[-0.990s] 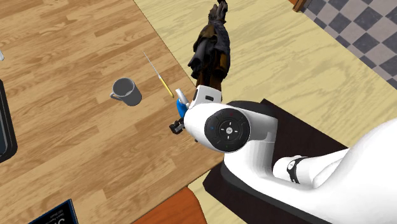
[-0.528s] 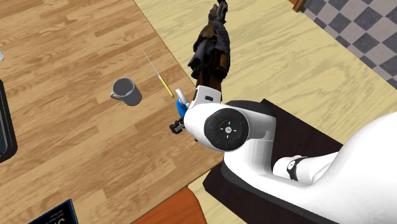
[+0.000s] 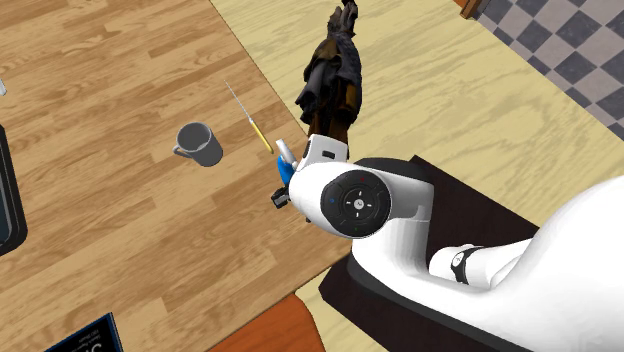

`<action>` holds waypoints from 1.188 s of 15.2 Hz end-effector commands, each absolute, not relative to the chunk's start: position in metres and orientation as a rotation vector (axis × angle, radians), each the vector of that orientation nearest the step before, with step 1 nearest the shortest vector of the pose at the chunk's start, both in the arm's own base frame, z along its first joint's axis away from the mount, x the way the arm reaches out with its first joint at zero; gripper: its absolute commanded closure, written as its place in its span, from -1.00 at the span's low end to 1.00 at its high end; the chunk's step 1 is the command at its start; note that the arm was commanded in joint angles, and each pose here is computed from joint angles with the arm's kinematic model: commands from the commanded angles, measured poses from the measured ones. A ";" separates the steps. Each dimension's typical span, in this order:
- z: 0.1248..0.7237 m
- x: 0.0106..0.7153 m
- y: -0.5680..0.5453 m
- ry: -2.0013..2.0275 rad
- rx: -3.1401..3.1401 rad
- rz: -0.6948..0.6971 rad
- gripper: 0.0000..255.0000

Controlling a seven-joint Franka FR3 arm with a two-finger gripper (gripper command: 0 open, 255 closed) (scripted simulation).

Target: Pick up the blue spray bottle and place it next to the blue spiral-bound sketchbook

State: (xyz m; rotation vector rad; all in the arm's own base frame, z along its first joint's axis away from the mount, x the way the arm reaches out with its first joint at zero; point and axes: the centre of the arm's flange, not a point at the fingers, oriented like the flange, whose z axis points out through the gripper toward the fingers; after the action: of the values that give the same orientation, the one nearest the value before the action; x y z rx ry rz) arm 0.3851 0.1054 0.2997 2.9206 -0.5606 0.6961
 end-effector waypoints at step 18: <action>0.384 0.385 0.105 -0.561 2.921 0.696 1.00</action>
State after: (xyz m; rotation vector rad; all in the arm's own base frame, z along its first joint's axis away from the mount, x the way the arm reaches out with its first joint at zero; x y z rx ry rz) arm 0.3852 0.1052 0.3775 2.9201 -0.5608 0.6962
